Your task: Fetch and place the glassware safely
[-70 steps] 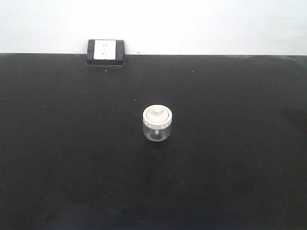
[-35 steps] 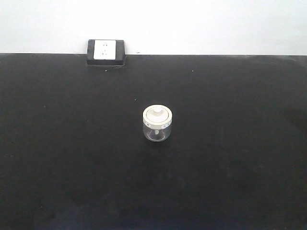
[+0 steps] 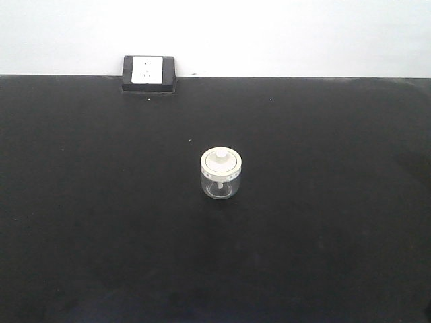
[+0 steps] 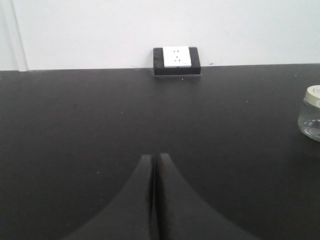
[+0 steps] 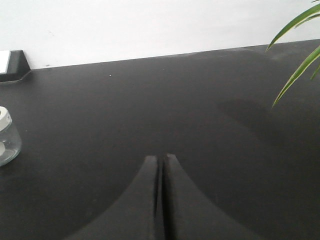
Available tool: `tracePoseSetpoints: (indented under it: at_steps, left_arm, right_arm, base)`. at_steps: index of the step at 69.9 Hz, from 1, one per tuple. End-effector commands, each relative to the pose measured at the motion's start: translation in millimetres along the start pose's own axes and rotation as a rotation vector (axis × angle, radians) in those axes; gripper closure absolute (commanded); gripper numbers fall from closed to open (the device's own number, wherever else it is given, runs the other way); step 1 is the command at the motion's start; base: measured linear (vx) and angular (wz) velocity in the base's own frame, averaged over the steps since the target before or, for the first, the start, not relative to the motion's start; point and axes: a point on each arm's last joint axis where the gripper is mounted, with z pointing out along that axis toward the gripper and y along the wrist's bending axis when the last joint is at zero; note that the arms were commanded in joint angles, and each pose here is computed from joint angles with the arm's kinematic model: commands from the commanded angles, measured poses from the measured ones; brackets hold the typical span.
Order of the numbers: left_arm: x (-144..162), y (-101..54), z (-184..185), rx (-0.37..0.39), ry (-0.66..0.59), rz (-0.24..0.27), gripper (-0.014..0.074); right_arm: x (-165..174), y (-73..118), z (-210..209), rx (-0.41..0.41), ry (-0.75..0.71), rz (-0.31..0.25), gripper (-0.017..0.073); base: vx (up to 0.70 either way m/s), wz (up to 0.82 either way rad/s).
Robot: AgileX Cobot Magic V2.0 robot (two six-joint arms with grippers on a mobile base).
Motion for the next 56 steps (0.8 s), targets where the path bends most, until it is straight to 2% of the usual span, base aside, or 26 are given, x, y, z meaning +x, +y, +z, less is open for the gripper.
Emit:
tracePoseSetpoints:
  at_steps: [1, 8, 31, 56]
  left_arm:
    - [3, -0.1, 1, 0.003, -0.049, -0.012, 0.0601]
    - [3, -0.1, 1, 0.003, -0.049, -0.012, 0.0601]
    - [3, -0.1, 1, 0.003, -0.049, -0.012, 0.0601]
    - [4, -0.1, 1, 0.004, -0.044, -0.012, 0.0601]
  right_arm:
    - [-2, 2.1, -1, -0.028, -0.137, -0.012, 0.056]
    - [10, 1.5, -3, -0.029, -0.142, -0.012, 0.056]
    - [9, 0.0, -14, -0.016, -0.215, -0.022, 0.056]
    - [11, -0.3, -14, -0.012, -0.198, -0.021, 0.056]
  base:
    - [0.0, 0.0]
    - [0.0, 0.0]
    - [0.0, 0.0]
    - [0.0, 0.0]
